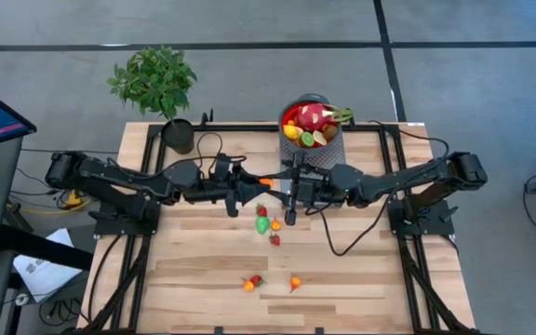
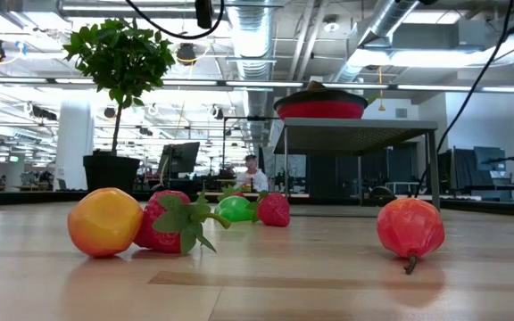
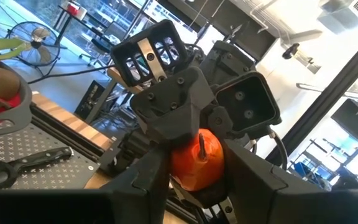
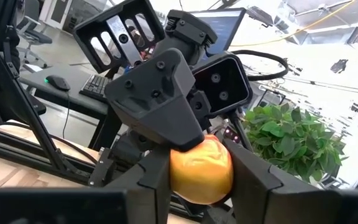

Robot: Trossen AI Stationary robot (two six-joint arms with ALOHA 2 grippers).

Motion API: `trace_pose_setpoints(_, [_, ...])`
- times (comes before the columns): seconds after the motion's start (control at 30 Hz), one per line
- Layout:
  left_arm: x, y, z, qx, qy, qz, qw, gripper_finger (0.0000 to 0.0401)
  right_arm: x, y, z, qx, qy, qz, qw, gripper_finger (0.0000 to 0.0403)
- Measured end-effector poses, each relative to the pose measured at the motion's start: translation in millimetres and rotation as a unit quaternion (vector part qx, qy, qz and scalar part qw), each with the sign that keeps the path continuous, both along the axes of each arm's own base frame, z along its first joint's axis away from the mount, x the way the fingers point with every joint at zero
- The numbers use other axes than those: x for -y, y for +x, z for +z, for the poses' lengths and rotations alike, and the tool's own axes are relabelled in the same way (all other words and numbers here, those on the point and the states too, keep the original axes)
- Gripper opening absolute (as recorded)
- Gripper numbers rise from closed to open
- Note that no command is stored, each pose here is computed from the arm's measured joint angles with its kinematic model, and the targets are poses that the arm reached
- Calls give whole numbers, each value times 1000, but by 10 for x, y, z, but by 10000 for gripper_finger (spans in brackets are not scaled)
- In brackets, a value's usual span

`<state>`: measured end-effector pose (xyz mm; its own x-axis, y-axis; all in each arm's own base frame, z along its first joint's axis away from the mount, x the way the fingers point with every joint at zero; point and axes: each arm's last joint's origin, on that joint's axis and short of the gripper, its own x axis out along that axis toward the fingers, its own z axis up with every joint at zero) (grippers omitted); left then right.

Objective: Pick & Place Fruit
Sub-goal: Put the yellow pear into the red colander on the shelf

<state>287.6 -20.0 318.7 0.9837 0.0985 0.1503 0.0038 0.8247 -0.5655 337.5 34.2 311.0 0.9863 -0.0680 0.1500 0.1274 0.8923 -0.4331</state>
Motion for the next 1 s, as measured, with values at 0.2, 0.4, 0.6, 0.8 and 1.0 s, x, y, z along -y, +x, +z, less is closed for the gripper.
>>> trace_pose_setpoints(0.2, [2,1,-9,-6,42,1,999,168,2,2,-9,-5,4,0,1000,114])
trace_pose_setpoints(0.4, [6,-6,4,-3,46,-6,999,226,7,-26,14,-12,4,0,1000,113])
trace_pose_setpoints(0.6, [-45,-157,209,41,68,4,997,242,78,-177,148,-29,20,-5,999,113])
trace_pose_setpoints(0.8, [-58,-343,387,68,114,17,991,222,180,-371,248,-64,43,-17,997,113])
trace_pose_setpoints(1.0, [-61,-464,490,89,125,13,988,202,347,-522,288,-98,63,-45,992,113])
